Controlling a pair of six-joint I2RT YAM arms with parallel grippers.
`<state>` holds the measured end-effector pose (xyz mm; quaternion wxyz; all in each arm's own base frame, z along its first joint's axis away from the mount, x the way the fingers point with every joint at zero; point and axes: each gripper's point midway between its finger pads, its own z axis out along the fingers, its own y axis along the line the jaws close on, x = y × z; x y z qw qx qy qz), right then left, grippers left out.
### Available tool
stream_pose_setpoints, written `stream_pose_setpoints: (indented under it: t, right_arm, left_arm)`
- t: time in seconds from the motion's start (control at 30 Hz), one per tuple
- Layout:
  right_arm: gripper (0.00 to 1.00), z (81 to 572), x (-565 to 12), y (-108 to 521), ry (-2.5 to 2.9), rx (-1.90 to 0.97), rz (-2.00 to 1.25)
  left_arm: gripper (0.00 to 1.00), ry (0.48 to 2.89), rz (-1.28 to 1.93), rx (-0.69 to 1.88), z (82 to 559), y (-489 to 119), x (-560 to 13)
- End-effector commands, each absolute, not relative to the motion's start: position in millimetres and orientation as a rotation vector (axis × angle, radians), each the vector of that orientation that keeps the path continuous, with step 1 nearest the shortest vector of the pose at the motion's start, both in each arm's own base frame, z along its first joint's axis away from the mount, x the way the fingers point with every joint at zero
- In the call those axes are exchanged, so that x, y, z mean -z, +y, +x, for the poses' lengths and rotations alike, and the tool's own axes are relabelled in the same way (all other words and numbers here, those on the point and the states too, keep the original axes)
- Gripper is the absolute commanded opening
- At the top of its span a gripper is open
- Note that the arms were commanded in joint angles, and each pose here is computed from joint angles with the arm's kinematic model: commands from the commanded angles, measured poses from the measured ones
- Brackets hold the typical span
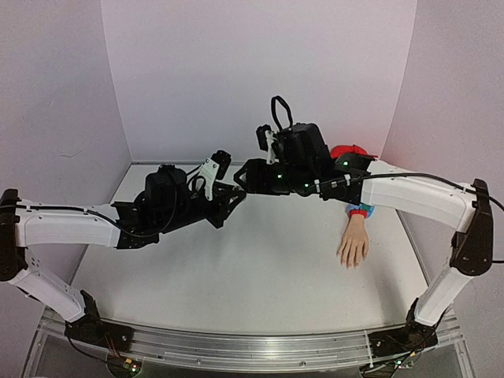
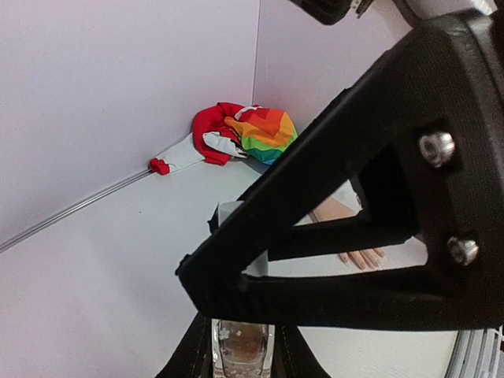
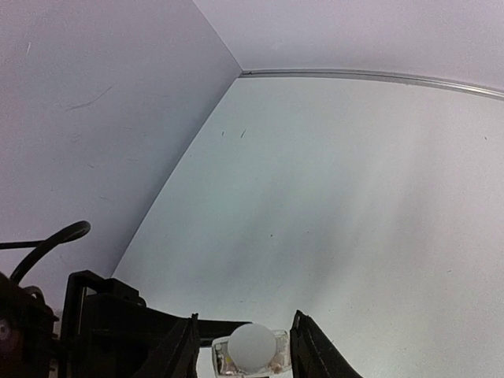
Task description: Paint the nails
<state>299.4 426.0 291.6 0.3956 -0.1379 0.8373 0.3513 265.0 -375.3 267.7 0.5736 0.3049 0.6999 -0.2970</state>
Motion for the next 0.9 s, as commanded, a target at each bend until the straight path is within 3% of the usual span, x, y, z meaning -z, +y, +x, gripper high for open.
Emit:
stream_pose_setpoints:
  t: [0.0,0.1,0.23,0.43,0.6,0.67,0.73,0.77,0.83,0.87]
  right_arm:
    - [0.36,305.4,-302.7,431.3,2.106,-0.895,-0.321]
    - [0.28,300.9,-301.2,434.4,2.101,-0.900,-0.386]
    - [0.00,278.4,-297.4,436.5,2.060,-0.977,-0.639]
    - [0.00,170.3,-321.5,426.1,1.646,-1.607,-1.308]
    - [0.00,161.4,-324.8,417.3,1.627,-1.615,-1.319]
    - [0.08,171.4,-328.0,411.8,1.655,-1.527,-1.241]
    - [0.43,186.7,-330.8,404.1,1.698,-1.422,-1.126]
    - [0.54,198.3,-328.3,400.5,1.738,-1.360,-1.048]
    - [0.69,219.8,-332.9,389.1,1.791,-1.253,-0.881]
    - [0.71,230.6,-332.9,383.9,1.826,-1.213,-0.792]
  left_arm:
    - [0.00,1.535,0.671,0.761,264.7,-385.3,-310.3]
    - [0.00,1.522,0.707,0.809,256.5,-389.7,-310.9]
    - [0.00,1.434,0.872,1.009,218.7,-399.0,-323.1]
    - [0.00,1.140,1.181,1.663,148.4,-359.7,-357.0]
    - [0.00,1.174,1.231,1.710,151.0,-365.1,-352.2]
    - [0.00,1.197,1.174,1.638,162.1,-366.8,-352.8]
    - [0.00,1.252,1.109,1.532,178.8,-369.0,-350.2]
    - [0.00,1.287,1.070,1.466,189.0,-369.7,-347.3]
    - [0.00,1.345,0.991,1.331,208.3,-369.0,-340.9]
    - [0.00,1.375,0.958,1.257,216.4,-369.4,-336.4]
